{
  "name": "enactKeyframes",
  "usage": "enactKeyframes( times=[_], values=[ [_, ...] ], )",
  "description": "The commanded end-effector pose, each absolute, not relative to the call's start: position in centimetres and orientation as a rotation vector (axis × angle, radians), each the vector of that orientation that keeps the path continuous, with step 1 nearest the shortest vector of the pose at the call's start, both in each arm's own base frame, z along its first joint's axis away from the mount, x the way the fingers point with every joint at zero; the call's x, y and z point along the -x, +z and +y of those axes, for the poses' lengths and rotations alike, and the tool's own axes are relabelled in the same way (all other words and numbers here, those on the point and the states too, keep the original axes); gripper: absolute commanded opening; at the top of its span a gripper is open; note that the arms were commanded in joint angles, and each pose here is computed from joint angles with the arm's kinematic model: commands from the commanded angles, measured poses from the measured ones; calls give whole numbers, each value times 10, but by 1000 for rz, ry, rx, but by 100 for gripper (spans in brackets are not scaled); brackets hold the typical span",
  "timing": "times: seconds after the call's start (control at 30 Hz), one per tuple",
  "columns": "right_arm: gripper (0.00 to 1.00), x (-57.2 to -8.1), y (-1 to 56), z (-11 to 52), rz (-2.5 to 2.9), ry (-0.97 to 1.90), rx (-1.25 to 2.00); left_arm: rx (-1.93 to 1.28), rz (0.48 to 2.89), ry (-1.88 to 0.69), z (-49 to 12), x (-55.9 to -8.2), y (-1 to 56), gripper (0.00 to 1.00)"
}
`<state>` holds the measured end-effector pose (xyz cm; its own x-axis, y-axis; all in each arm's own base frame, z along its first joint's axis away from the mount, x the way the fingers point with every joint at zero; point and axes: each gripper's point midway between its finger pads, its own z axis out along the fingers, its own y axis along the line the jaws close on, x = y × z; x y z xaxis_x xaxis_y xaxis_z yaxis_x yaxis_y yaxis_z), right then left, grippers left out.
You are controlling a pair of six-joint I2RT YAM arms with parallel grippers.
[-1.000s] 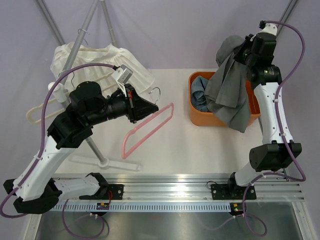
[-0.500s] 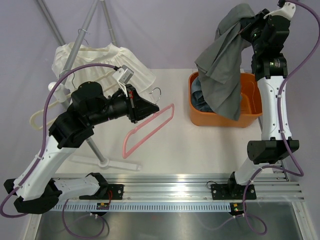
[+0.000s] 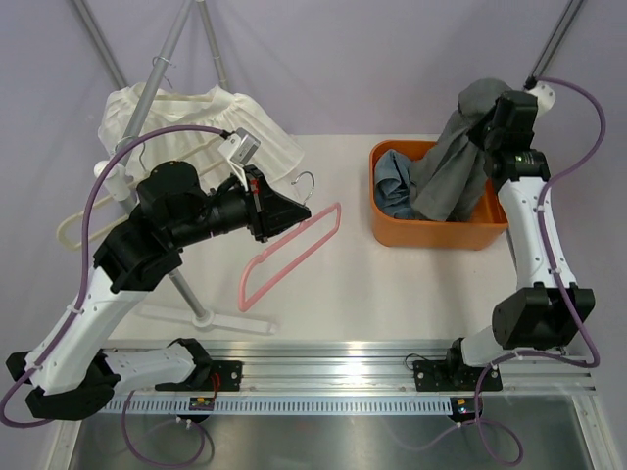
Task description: Remove the skirt from the hanger
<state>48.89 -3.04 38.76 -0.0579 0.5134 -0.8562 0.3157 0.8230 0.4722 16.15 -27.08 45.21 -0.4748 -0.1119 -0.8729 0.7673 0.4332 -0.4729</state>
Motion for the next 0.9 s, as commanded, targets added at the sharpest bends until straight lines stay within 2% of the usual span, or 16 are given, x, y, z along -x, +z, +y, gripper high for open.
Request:
enactKeyframes(
  times=[0.0, 0.13, 0.3, 0.37, 0.4, 0.47, 0.5, 0.53, 0.57, 0.63, 0.67, 0.77, 0.8, 0.87],
  values=[
    [0, -436, 366, -28, 1708, 204, -739, -571, 1677, -1224, -269, -155, 469, 0],
    [0, -400, 282, -13, 1913, 235, -807, -575, 1677, -1266, -274, -152, 466, 0],
    [0, -391, 230, 1, 2078, 269, -782, -573, 1677, -1307, -277, -148, 464, 0],
    [25, -403, 239, 4, 2117, 261, -687, -583, 1672, -1334, -280, -145, 465, 0],
    [36, -405, 221, 5, 2204, 238, -692, -587, 1672, -1343, -280, -144, 465, 0],
    [45, -422, 245, 6, 2205, 242, -616, -606, 1661, -1380, -284, -140, 468, 0],
    [50, -421, 229, 7, 2290, 225, -626, -612, 1653, -1391, -285, -139, 470, 0],
    [56, -430, 252, 12, 2261, 264, -587, -620, 1652, -1401, -285, -137, 470, 0],
    [67, -433, 257, 18, 2271, 297, -549, -617, 1652, -1407, -285, -136, 470, 0],
    [77, -438, 274, 23, 2233, 337, -498, -614, 1649, -1407, -285, -136, 471, 0],
    [86, -438, 283, 26, 2208, 360, -470, -614, 1651, -1407, -285, -136, 471, 0],
    [93, -430, 321, 40, 2093, 460, -386, -618, 1660, -1407, -285, -135, 468, 0],
    [99, -422, 340, 46, 2032, 503, -350, -617, 1662, -1405, -285, -136, 467, 0],
    [100, -408, 360, 57, 1977, 577, -308, -635, 1656, -1420, -286, -133, 466, 0]
  ],
)
